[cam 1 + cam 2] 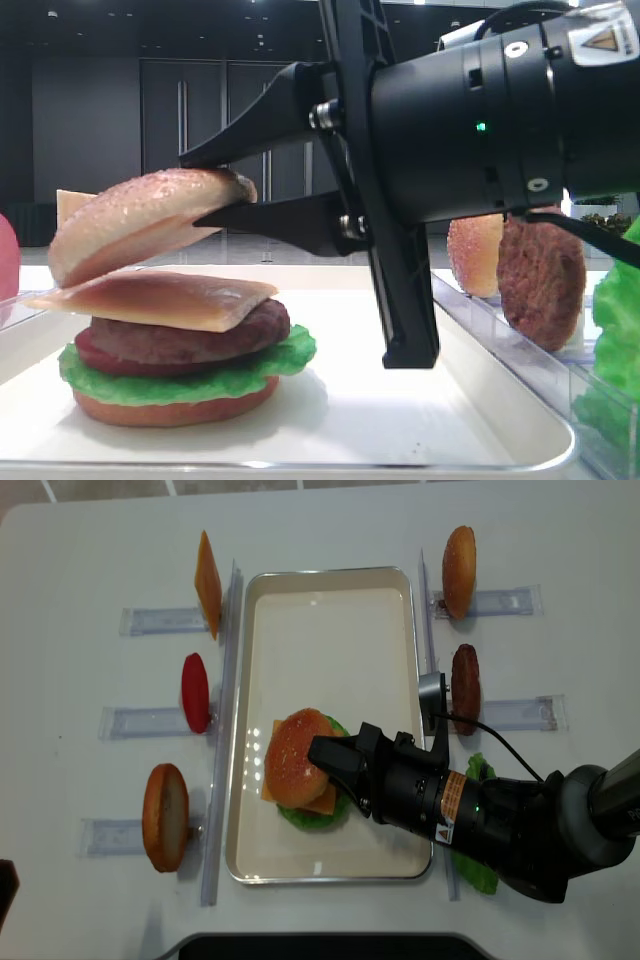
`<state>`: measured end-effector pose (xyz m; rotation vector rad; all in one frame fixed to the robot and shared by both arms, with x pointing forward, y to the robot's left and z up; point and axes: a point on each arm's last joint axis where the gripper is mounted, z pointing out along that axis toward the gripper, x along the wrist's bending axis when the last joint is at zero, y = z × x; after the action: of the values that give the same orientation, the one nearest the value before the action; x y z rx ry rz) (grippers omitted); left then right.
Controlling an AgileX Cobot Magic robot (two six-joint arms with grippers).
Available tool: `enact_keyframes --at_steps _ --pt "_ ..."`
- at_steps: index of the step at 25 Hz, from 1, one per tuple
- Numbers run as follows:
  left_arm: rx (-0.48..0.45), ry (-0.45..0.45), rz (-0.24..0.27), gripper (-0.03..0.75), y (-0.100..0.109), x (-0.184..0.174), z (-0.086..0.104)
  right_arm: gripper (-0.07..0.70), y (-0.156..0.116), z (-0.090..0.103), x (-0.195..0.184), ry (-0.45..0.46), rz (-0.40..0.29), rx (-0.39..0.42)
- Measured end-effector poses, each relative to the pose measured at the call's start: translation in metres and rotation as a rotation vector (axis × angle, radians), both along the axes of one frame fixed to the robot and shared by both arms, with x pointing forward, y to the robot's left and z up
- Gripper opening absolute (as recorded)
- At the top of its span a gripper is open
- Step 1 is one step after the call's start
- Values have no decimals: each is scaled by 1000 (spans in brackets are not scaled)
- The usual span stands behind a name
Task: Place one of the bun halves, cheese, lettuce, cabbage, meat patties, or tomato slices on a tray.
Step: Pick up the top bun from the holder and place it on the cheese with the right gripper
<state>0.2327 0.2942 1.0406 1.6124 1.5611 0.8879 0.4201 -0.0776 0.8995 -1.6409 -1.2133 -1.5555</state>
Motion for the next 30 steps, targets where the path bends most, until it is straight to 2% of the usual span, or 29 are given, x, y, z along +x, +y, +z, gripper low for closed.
enact_keyframes --at_steps 5,8,20,30 --pt "0 0 0 -7 0 0 0 284 0 0 0 -14 7 -7" --pt "0 0 0 -7 0 0 0 321 0 0 -1 -15 10 -7" --pt "0 0 0 -7 0 0 0 332 0 0 -1 -62 19 -33" --pt "0 0 0 -7 0 0 0 341 0 -3 -1 -91 31 -90"
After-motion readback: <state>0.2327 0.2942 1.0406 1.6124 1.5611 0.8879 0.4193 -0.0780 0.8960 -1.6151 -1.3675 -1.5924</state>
